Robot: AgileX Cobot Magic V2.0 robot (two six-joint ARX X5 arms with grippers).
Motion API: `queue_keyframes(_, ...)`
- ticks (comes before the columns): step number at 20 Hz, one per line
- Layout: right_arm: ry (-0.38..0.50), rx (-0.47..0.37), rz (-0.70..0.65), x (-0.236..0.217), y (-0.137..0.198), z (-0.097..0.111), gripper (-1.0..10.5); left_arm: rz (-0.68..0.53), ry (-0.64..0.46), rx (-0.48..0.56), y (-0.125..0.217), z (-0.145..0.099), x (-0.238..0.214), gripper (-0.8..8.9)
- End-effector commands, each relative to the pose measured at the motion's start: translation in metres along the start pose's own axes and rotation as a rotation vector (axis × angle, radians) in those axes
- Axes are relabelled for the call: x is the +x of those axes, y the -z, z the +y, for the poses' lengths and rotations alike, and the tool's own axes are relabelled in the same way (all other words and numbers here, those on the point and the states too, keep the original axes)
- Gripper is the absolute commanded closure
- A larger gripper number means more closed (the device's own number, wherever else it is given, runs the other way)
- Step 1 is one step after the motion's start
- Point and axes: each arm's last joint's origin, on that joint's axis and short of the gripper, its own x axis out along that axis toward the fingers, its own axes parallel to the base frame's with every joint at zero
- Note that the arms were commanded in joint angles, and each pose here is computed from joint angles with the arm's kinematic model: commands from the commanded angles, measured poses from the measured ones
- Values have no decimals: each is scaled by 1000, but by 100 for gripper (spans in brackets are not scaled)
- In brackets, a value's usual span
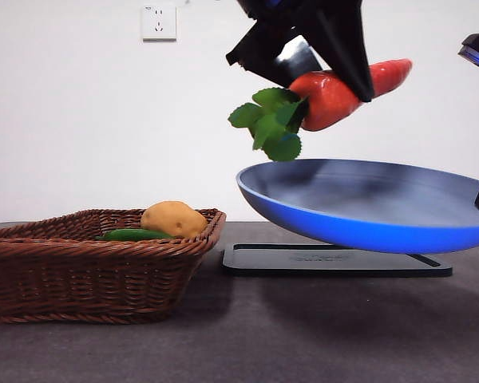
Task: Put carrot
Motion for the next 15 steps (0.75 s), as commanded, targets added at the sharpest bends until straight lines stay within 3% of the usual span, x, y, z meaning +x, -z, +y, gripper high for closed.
queue_keyframes(1, -12, -15, -17, -2, -4, 3, 943, 51, -5, 16, 2, -3, 19, 690)
queue_keyframes(6, -13, -13, -13, -2, -4, 3, 943, 190, -9, -6, 16, 3, 55, 689)
queue_keyframes(8, -13, -12, -13, -2, -4, 3, 943, 199, -2, -6, 17, 3, 58, 684)
queue_keyframes(13, -12, -6, -11, -2, -4, 2, 943, 183, -1, -7, 15, 3, 58, 562)
queue_keyframes(15, -5, 2, 3, -2, -2, 2, 943, 186, -1, -67, 15, 3, 54, 563)
